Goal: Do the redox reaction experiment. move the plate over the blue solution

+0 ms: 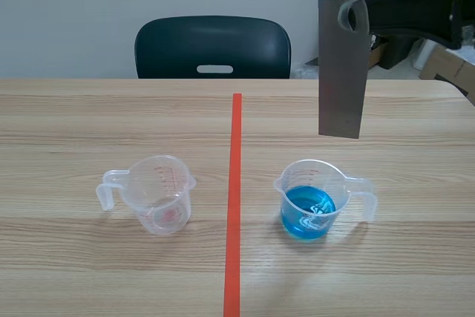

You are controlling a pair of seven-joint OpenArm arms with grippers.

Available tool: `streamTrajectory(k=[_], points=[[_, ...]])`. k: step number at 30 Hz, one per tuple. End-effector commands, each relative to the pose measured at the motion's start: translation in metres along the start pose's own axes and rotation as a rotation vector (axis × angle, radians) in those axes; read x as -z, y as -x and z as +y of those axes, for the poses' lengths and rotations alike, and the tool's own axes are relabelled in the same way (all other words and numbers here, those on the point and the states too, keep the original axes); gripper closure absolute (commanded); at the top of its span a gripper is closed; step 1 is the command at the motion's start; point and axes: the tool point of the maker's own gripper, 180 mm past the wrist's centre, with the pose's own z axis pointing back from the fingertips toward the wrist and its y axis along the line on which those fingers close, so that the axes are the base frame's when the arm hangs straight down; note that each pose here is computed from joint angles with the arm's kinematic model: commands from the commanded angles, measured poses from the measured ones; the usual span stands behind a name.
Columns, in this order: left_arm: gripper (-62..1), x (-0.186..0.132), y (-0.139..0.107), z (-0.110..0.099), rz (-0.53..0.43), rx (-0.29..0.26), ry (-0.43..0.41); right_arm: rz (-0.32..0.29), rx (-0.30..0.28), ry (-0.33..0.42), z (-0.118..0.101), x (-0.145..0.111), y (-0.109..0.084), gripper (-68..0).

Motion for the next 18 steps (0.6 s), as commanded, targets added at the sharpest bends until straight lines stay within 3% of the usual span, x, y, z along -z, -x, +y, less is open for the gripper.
streamTrajectory(k=[1, 10, 18], points=[[-5.2, 0.011, -0.015, 0.006, -0.041, 0.018, 0.018, -0.031, -0.02, 0.008, -0.004, -0.005, -0.012, -0.6], [-2.5, 0.072, -0.032, 0.01, 0.078, 0.133, 0.141, -0.031, -0.019, 0.008, -0.003, -0.005, -0.012, -0.6], [-2.5, 0.105, -0.036, -0.001, 0.122, 0.144, 0.196, -0.034, -0.017, 0.007, -0.003, -0.005, -0.013, -0.6]])
